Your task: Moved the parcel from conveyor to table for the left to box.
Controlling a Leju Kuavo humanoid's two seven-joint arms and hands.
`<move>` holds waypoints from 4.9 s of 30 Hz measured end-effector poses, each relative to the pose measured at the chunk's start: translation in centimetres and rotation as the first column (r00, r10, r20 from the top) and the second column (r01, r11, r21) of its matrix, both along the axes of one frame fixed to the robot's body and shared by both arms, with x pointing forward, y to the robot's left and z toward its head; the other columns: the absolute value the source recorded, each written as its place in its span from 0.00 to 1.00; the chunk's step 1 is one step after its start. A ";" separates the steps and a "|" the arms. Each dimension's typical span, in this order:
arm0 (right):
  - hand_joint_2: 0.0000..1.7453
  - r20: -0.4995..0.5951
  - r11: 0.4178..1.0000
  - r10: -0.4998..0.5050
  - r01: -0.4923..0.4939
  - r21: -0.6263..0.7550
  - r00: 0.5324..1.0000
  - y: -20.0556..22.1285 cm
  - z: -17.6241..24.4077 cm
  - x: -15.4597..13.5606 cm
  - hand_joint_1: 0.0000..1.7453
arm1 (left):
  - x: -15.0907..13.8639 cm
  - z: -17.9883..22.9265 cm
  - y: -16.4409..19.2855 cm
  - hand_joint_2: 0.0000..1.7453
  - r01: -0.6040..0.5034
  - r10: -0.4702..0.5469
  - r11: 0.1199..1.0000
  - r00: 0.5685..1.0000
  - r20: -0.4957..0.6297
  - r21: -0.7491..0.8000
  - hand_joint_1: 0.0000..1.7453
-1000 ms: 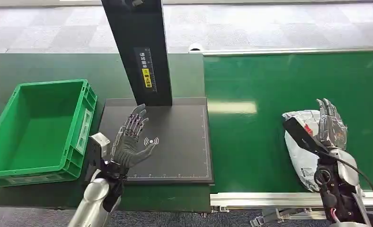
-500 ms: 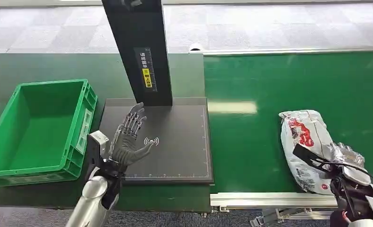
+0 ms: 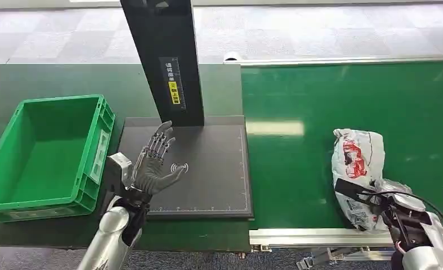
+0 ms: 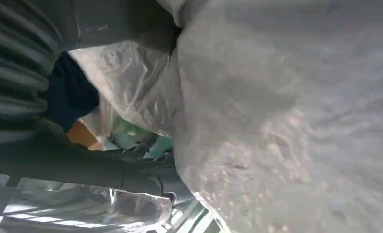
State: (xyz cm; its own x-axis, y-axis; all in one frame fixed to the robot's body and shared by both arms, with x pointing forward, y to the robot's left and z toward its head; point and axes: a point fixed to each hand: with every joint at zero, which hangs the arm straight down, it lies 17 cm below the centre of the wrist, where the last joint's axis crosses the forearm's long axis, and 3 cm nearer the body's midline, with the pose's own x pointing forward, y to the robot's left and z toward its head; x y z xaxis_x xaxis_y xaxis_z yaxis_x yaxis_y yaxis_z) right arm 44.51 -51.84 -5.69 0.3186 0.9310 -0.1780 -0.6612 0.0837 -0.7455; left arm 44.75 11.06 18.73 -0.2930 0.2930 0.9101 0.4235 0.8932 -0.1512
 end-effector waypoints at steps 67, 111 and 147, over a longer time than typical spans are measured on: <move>1.00 0.670 0.311 0.685 -0.946 0.085 0.286 45.1 19.3 6.9 1.00 | 0.5 9.1 4.7 1.00 -0.389 0.406 0.914 0.862 0.305 -0.115 0.00; 1.00 0.724 -0.227 -0.290 -0.779 0.584 0.626 46.8 30.3 4.7 0.00 | 1.4 7.6 1.8 1.00 -0.343 0.334 0.939 0.909 0.248 -0.005 0.00; 1.00 0.645 0.329 -0.415 -0.556 0.764 0.641 34.5 21.0 8.0 0.00 | 3.1 -12.9 -5.3 1.00 -0.041 0.067 0.475 0.998 0.011 0.879 1.00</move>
State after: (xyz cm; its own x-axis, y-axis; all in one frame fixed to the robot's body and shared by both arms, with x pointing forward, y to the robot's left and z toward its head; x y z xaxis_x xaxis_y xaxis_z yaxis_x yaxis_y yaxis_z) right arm 52.48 -17.35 15.26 -0.2191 0.3248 0.9201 -0.0759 0.9344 -0.3479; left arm 47.88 5.75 5.87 -0.2553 -0.6789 0.6884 0.3773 0.5856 0.7174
